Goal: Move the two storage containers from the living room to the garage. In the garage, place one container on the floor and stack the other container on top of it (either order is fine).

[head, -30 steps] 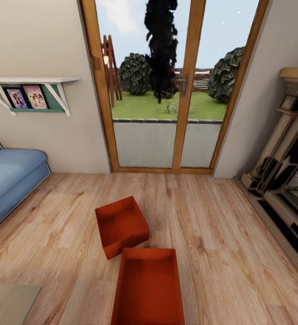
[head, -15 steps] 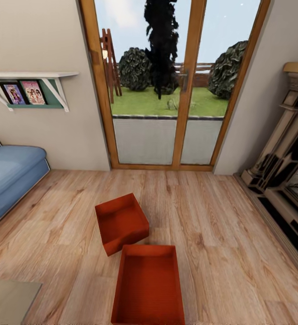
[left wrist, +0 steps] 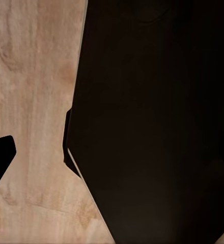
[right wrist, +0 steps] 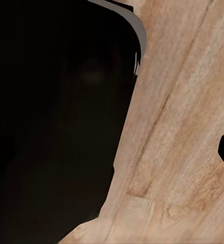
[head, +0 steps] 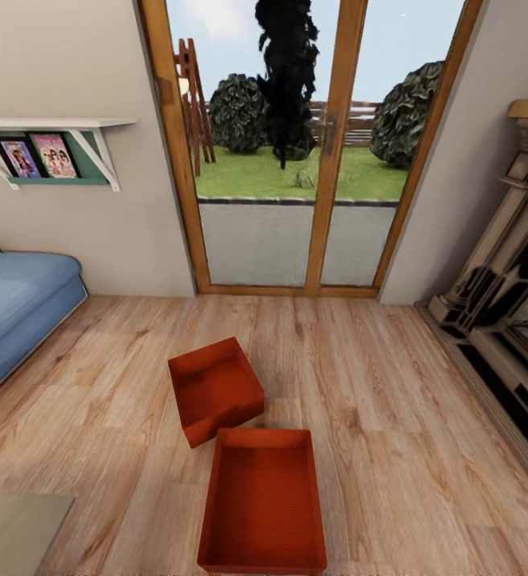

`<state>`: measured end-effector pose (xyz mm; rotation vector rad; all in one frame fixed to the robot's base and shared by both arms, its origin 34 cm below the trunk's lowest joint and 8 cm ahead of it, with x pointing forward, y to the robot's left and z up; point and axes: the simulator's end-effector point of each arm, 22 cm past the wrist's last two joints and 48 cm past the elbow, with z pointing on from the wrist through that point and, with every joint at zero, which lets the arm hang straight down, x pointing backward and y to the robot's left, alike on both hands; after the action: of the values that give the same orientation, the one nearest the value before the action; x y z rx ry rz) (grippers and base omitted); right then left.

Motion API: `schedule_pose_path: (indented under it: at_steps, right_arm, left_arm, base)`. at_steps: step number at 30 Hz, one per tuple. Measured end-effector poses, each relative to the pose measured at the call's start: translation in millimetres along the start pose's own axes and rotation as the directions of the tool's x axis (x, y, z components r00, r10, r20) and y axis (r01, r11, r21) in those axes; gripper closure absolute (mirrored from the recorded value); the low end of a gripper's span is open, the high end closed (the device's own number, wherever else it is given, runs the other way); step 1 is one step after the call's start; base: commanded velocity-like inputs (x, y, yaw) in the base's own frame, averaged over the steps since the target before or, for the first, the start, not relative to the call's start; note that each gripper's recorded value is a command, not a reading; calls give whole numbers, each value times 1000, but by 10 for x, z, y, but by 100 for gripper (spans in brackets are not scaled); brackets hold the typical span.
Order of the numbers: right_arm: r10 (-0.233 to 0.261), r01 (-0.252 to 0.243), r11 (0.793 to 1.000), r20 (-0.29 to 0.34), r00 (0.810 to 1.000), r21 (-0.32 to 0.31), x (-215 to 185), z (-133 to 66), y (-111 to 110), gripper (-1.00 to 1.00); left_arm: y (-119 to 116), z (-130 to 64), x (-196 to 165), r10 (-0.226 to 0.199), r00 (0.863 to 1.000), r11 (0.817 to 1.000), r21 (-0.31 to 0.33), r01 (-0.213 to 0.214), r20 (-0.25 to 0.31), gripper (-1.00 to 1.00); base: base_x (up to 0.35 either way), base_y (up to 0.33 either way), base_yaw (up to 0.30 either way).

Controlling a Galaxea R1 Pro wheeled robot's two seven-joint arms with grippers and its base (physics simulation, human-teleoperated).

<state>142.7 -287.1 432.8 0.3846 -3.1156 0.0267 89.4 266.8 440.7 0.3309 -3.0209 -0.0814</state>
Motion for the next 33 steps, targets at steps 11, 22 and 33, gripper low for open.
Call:
schedule_pose_path:
  at_steps: [11, 22, 33]
  right_arm:
    - [0, 0, 1000, -15, 1000, -3, 61, 0, 15, -100]
    - [1, -2, 1000, -32, 999, -7, 127, -1, 38, -100]
    - [10, -10, 1000, -51, 999, -7, 199, -3, 47, -100]
  left_arm:
    - [-23, -4, 82, -5, 1000, 1000, 0, 5, -20, -100]
    - [-3, -9, 178, -16, 999, 1000, -2, 16, -45, -100]
    - [46, -17, 264, -15, 998, 1000, -14, 14, -66, -100]
  base:
    - [0, 0, 0]
    - [0, 0, 0]
    - [0, 0, 0]
